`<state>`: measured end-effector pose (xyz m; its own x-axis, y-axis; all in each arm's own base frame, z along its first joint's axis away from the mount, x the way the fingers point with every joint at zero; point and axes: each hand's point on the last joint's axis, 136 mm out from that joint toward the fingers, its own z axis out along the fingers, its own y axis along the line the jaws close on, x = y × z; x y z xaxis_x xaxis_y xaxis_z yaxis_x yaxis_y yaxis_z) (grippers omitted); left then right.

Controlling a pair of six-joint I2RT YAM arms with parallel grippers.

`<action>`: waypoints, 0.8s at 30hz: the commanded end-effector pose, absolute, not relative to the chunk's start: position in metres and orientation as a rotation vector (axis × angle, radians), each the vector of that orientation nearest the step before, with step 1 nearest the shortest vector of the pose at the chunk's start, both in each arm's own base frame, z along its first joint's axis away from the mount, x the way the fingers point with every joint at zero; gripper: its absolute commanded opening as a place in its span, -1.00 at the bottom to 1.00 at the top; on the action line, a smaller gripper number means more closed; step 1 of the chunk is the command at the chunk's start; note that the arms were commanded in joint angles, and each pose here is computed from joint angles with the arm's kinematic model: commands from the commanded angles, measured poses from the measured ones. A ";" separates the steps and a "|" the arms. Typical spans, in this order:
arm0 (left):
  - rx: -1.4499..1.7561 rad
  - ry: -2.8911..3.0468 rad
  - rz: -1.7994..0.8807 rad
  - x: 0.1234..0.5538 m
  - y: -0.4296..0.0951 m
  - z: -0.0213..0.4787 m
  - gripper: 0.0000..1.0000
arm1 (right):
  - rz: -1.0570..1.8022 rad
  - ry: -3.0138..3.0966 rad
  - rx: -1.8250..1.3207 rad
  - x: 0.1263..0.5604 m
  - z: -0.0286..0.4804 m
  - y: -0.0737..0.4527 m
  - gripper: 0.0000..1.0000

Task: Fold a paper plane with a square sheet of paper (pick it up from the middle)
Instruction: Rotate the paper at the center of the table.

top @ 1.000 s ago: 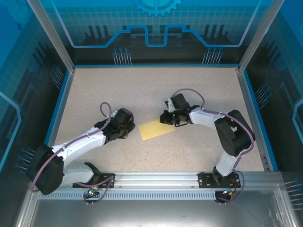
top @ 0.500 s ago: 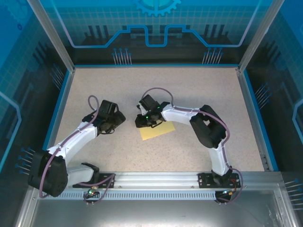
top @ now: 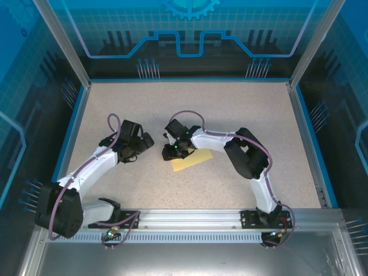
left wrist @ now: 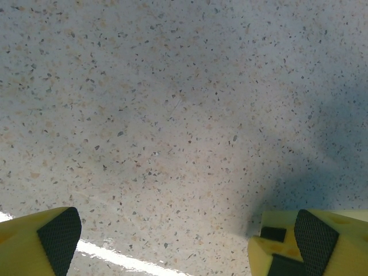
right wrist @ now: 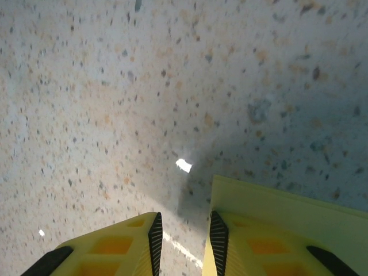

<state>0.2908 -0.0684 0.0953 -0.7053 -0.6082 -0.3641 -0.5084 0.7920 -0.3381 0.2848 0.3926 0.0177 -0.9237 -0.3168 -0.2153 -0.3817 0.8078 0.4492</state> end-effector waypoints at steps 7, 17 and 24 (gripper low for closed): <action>-0.783 2.553 -0.271 0.296 -0.068 0.095 0.97 | 0.624 2.971 -1.027 0.191 0.008 0.306 -0.38; -0.649 2.582 -0.459 0.294 -0.095 0.090 0.97 | 0.511 2.860 -0.276 0.268 0.044 0.245 0.05; -0.559 2.627 -0.582 0.284 -0.120 0.093 0.98 | 0.378 2.861 -0.085 0.306 0.026 0.230 0.15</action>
